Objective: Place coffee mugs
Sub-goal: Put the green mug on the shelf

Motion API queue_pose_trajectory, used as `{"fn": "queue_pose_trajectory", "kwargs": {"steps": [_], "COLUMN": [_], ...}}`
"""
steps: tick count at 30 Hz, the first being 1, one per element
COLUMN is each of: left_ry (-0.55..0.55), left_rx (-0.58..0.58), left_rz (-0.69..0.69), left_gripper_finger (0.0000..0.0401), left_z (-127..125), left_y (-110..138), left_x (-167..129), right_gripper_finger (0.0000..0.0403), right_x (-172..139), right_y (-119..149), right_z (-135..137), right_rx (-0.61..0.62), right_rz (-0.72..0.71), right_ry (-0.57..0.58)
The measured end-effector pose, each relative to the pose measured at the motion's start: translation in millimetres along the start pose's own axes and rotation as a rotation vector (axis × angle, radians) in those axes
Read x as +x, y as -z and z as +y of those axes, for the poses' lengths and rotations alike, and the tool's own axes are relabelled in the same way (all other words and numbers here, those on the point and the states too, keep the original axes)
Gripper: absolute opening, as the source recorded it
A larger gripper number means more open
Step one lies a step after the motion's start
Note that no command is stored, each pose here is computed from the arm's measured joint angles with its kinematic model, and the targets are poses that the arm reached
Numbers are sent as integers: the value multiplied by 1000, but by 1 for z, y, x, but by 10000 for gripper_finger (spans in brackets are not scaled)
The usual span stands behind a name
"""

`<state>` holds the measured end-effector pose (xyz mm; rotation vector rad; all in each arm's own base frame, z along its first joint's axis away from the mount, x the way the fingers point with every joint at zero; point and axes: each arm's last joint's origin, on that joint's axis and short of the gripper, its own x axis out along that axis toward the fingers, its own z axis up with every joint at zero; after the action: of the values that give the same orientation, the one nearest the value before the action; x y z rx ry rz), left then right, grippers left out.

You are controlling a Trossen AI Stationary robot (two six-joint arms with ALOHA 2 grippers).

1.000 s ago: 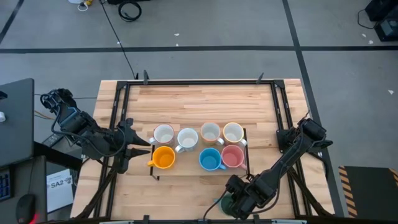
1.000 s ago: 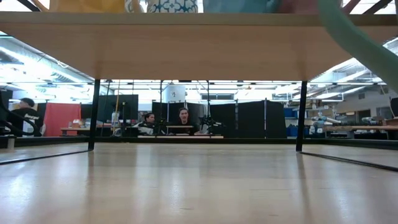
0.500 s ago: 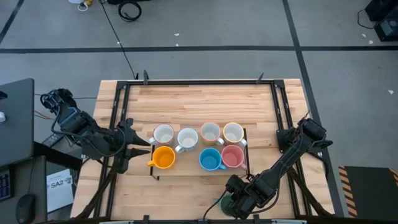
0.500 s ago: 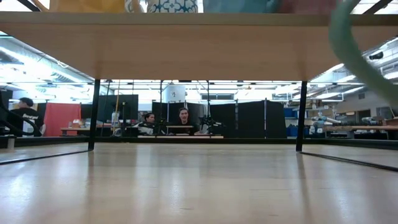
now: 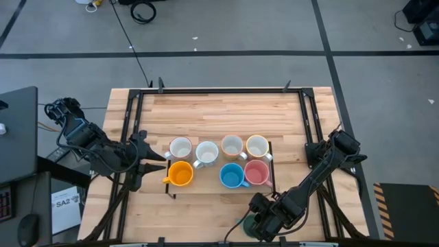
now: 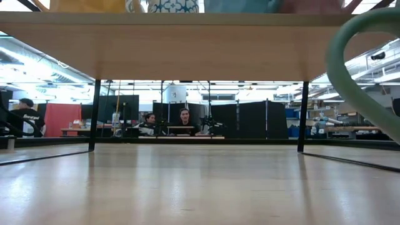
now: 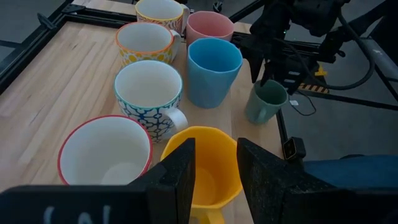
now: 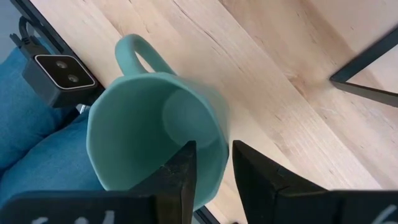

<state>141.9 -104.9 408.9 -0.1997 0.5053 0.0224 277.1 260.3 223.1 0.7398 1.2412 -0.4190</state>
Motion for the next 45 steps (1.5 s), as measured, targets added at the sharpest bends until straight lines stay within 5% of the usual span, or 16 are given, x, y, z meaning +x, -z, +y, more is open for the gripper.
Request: {"fn": "queue_pose_trajectory", "kwargs": {"steps": [15, 26, 35, 45], "left_ry": [0, 37, 246, 275], "left_rx": [0, 3, 86, 181], "left_rz": [0, -40, -188, -127], "left_gripper_finger": [123, 123, 123, 123], "left_z": [0, -4, -43, -85], "left_y": [0, -5, -16, 5], "left_x": [0, 0, 6, 38], "right_gripper_finger": [108, 108, 108, 108], "right_x": [-1, -38, -67, -73], "right_y": [1, 10, 29, 52], "right_z": [0, -3, -7, -7], "right_rx": [-3, -39, -91, -89], "right_rz": [-29, -37, -85, -210], "right_ry": [1, -95, -174, -221]}}
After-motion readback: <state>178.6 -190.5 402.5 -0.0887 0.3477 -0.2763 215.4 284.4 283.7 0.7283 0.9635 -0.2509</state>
